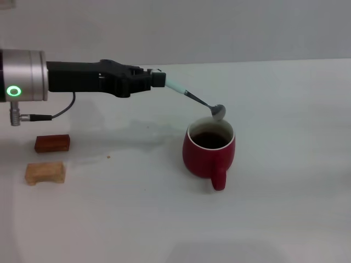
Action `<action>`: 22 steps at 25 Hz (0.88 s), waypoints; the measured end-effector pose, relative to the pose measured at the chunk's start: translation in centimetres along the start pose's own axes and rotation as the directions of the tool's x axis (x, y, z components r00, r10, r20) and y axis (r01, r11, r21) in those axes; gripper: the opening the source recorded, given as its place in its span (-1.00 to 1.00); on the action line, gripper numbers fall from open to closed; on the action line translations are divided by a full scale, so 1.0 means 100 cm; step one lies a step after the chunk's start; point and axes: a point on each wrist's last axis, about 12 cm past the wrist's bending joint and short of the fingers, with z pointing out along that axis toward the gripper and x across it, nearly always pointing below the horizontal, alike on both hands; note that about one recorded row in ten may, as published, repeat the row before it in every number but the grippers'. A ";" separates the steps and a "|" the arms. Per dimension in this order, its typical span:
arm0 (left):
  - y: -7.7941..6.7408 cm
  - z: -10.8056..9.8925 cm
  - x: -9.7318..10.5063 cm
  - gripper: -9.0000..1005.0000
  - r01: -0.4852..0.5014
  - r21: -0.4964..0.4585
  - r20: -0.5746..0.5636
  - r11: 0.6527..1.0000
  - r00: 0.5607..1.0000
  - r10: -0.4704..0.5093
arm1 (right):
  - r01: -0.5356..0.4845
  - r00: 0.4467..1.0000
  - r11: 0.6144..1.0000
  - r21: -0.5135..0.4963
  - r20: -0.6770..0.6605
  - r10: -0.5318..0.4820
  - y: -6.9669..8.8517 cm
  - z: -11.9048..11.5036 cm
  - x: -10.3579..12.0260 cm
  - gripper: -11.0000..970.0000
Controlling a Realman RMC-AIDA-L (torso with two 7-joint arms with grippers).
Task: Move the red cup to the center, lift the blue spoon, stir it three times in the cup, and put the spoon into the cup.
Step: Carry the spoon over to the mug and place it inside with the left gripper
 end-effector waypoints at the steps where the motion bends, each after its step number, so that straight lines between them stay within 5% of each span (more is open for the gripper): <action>1: 0.000 0.002 0.000 -0.70 0.000 -0.001 -0.006 1.000 1.000 0.000 | -0.001 1.000 1.000 -0.001 0.000 0.001 0.001 0.000 0.000 -0.04; 22: 0.006 0.022 0.023 -0.70 0.031 -0.053 -0.089 0.998 0.995 -0.035 | -0.006 1.000 1.000 -0.020 0.007 0.006 0.008 0.001 -0.001 -0.04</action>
